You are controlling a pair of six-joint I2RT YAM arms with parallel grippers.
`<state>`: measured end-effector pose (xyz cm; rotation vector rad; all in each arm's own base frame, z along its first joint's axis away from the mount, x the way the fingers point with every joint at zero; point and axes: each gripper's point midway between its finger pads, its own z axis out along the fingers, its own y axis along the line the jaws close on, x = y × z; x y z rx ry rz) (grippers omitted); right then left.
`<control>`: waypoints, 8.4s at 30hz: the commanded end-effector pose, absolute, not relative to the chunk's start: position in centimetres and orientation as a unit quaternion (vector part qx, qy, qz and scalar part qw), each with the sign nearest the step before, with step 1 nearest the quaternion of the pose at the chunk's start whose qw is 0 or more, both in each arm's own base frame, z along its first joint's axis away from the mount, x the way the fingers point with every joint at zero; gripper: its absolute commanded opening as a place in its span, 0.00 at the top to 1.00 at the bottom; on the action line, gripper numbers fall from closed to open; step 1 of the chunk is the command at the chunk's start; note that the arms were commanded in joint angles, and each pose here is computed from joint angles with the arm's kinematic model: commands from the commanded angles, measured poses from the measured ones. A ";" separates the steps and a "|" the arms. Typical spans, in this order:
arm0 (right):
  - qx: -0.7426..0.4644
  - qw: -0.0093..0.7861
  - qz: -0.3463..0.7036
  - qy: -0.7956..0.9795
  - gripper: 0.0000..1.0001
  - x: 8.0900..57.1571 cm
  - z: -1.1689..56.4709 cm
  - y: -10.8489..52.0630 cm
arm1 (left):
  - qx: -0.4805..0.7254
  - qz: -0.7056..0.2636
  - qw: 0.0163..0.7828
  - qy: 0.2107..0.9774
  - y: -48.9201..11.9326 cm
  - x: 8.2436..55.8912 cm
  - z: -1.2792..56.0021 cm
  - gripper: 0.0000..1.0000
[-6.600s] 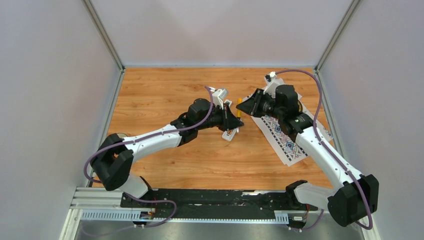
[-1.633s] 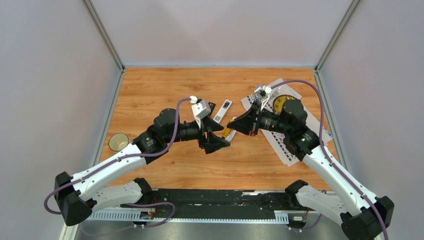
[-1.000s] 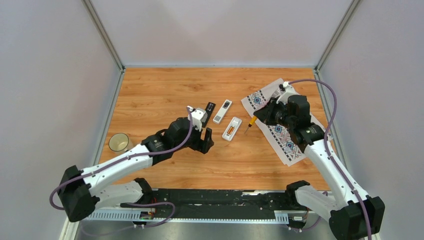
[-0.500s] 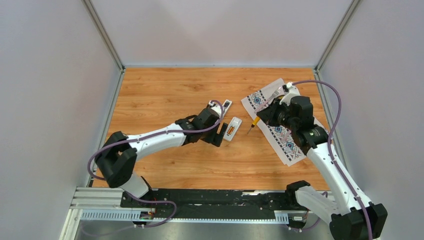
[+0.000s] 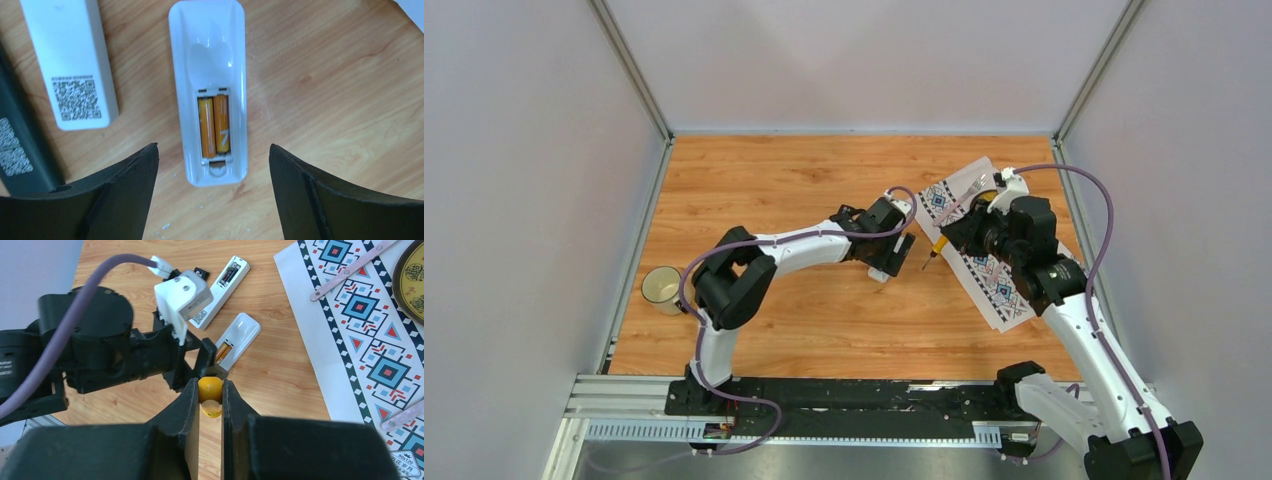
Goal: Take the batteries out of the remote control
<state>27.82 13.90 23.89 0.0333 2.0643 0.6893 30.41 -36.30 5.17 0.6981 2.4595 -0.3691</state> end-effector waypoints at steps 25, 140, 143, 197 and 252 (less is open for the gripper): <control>-0.010 0.475 0.306 0.825 1.00 27.8 24.8 14.8 | 0.319 -0.142 0.236 0.907 -32.7 24.2 3.3 0.62; -0.083 0.372 0.338 0.860 1.00 25.7 13.2 24.5 | 0.429 -0.141 0.306 0.838 -29.3 13.2 0.6 1.00; -0.087 0.372 0.326 0.865 1.00 25.6 12.6 24.6 | 0.430 -0.145 0.305 0.837 -29.5 13.1 0.6 1.00; -0.069 0.285 0.418 0.860 1.00 19.9 10.3 26.3 | 0.388 -0.144 0.336 0.846 -29.0 14.0 1.0 1.00; -0.064 0.401 0.352 0.843 1.00 27.1 14.2 24.9 | 0.383 -0.131 0.340 0.849 -29.2 14.5 0.9 1.00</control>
